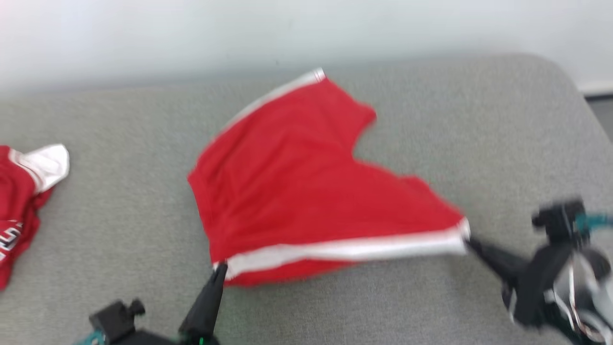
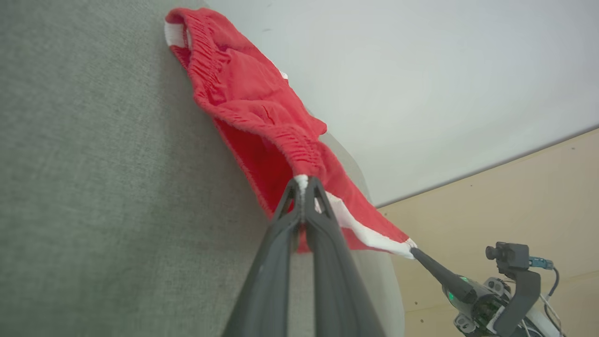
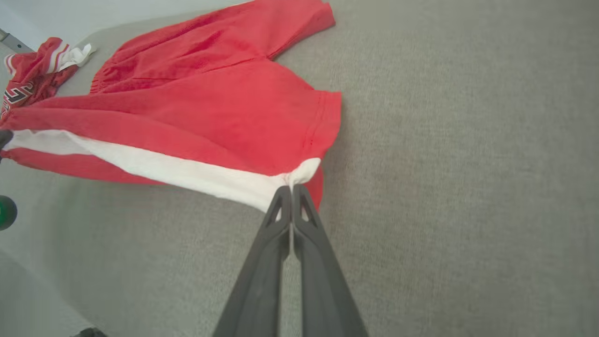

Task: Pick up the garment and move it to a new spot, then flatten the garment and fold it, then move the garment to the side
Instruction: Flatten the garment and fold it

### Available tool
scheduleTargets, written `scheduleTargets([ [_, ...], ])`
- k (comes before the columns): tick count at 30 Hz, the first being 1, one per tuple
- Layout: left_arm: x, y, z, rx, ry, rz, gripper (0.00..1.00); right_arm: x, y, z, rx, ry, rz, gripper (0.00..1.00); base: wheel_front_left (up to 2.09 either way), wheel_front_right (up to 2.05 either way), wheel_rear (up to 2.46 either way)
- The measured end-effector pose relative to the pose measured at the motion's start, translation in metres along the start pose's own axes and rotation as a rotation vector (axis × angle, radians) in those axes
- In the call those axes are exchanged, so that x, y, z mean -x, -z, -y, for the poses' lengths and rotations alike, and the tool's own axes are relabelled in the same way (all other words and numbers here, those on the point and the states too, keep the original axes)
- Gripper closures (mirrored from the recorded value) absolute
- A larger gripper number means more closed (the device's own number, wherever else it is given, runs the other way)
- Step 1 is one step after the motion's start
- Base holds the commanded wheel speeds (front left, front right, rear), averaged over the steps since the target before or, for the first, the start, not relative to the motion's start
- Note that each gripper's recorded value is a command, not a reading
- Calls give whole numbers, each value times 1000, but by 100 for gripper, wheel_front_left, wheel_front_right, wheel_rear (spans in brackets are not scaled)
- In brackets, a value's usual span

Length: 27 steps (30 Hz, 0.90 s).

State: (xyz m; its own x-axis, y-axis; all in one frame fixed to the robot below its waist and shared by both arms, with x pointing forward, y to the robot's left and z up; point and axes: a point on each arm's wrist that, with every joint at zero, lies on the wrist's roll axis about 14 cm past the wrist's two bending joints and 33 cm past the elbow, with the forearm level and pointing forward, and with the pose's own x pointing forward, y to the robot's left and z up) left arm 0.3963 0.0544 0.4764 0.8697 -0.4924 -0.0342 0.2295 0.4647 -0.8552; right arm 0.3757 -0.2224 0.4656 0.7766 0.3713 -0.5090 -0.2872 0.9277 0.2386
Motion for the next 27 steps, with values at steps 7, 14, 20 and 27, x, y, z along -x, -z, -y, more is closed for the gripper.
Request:
scheduleTargets([
  [7,46,2,-3,-109,-26,-11,100,45,75,-4,-109,25,-217,100,0,0,0],
  [14,73,14,-2,-119,-42,-20,100,64,98,-27,-176,-7,-286,100,0,0,0],
  [20,71,13,18,-101,17,-2,100,57,53,-47,-90,-40,-146,100,0,0,0],
  [27,38,-7,21,-148,29,12,100,25,-7,-51,70,-44,-47,100,0,0,0],
])
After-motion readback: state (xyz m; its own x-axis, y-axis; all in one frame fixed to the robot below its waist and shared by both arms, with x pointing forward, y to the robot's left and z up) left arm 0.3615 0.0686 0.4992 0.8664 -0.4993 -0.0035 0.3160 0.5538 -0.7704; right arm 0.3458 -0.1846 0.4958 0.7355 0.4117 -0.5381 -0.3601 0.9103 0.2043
